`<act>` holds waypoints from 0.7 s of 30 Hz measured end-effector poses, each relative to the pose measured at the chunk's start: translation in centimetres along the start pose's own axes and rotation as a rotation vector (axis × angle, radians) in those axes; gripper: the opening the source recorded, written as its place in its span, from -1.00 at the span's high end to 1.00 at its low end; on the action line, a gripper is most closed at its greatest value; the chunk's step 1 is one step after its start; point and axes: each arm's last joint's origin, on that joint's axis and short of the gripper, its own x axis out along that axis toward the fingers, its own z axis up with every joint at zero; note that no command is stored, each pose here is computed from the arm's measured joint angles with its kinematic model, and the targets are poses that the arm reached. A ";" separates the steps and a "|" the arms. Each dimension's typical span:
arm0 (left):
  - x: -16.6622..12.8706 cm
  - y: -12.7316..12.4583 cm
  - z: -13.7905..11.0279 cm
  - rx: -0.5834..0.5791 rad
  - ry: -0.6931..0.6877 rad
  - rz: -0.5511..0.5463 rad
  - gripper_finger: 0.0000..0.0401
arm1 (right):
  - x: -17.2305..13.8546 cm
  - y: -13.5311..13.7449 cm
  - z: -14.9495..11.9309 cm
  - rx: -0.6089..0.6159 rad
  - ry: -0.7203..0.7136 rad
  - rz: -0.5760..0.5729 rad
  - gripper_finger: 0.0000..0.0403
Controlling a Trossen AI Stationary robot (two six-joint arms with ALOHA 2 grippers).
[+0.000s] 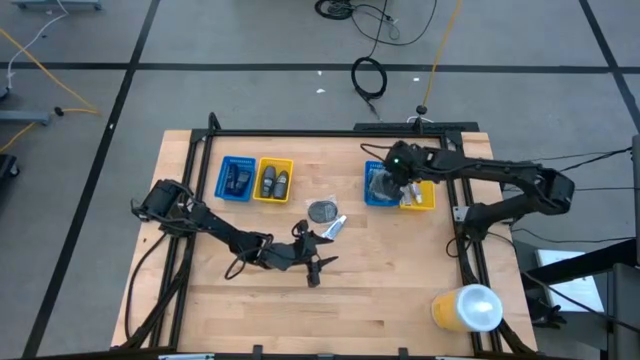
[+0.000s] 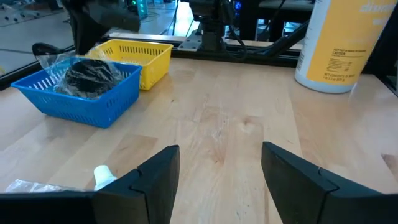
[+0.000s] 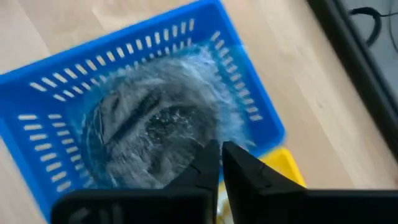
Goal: Pick & Place Travel size toiletries
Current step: Put the black hairbrush into the right blue bin
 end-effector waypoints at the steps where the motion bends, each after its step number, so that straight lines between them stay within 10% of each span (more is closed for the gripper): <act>1: 0.0 0.0 0.0 -0.002 0.000 0.000 -0.12 | 0.5 0.1 0.1 -0.014 0.006 -0.002 0.92; 21: 0.0 0.0 -0.2 -0.005 0.015 0.001 -0.12 | -0.4 1.0 1.7 -0.070 -0.181 -0.058 1.00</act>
